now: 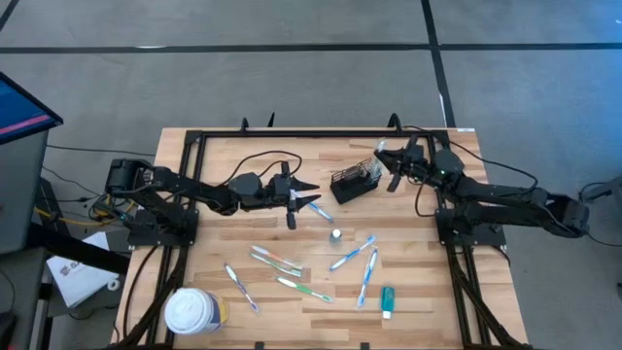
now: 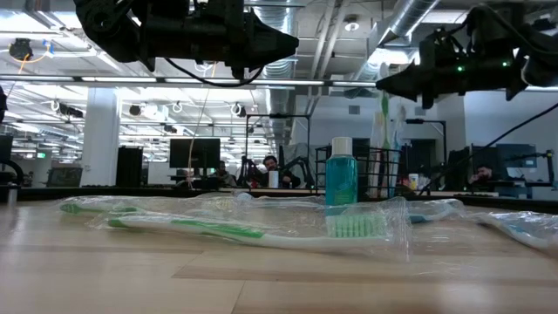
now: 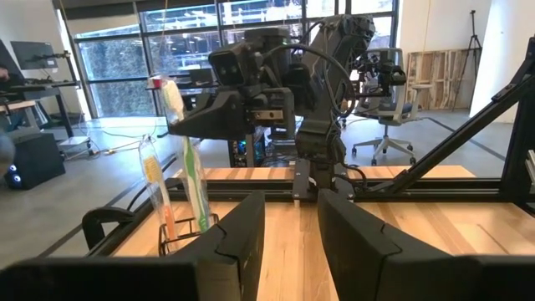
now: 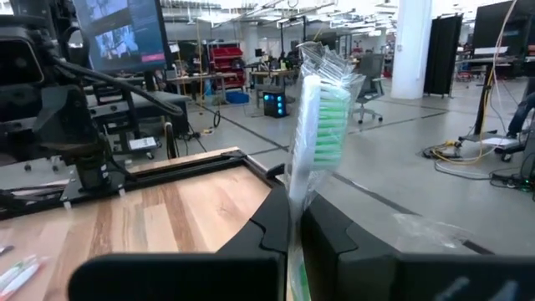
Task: Pick & Place toothbrushing station
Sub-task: Put the green toothbrush into the mesh organizer
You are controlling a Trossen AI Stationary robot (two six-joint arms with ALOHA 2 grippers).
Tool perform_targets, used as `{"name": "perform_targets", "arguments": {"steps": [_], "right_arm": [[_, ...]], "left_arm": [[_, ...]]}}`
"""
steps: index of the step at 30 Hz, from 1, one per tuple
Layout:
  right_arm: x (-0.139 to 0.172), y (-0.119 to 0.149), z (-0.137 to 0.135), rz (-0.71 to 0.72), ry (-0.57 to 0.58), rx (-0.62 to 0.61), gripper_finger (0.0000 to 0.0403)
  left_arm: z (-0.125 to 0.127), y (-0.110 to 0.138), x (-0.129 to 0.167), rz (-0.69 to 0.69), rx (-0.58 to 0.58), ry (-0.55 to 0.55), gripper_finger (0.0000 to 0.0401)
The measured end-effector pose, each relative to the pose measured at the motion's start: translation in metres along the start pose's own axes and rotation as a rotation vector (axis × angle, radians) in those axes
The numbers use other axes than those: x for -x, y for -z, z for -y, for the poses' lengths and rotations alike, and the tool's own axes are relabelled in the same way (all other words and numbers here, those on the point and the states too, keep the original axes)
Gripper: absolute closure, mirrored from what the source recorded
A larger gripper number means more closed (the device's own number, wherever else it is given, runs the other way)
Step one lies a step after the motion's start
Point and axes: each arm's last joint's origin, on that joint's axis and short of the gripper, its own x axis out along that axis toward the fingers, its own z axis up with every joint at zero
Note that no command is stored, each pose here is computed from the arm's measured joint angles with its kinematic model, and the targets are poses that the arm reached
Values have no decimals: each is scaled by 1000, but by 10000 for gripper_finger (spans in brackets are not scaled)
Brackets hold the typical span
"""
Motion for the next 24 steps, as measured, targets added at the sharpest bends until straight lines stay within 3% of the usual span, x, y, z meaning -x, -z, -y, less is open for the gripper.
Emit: {"name": "perform_targets", "arguments": {"steps": [24], "right_arm": [[14, 23, 1, 79, 4, -39, 397]], "left_arm": [[0, 0, 0, 1, 0, -4, 294]]}}
